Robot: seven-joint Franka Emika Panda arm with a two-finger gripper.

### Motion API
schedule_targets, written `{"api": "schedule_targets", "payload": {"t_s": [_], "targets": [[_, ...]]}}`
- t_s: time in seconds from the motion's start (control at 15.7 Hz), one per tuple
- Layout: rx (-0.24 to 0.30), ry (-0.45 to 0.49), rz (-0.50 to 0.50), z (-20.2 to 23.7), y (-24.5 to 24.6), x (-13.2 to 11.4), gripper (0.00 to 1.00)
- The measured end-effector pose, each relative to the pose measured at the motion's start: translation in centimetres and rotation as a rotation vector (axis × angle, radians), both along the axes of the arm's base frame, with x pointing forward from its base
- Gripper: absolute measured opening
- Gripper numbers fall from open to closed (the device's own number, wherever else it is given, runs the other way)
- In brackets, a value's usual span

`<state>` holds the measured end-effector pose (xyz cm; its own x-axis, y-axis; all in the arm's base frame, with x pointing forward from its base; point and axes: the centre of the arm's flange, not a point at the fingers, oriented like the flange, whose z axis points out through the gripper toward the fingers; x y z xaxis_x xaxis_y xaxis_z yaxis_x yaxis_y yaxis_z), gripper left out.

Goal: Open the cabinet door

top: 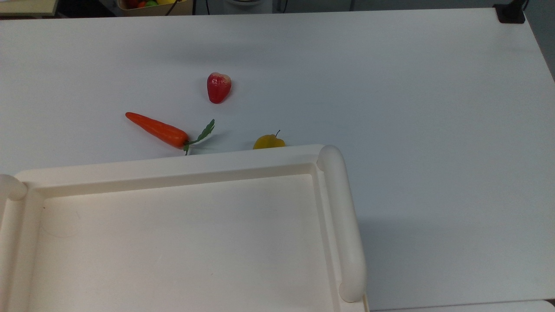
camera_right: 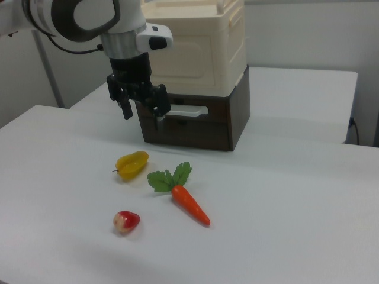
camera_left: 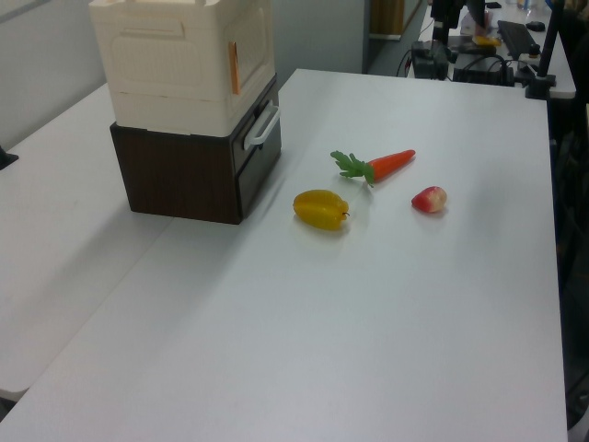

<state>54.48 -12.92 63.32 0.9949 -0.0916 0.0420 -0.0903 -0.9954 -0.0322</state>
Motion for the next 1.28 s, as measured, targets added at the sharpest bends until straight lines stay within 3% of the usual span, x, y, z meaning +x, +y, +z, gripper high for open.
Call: {"api": "schedule_targets", "payload": {"t_s": [1.28], "targets": [[0.010,-0.004,0.023,0.03,0.01,0.00,1.00]]}}
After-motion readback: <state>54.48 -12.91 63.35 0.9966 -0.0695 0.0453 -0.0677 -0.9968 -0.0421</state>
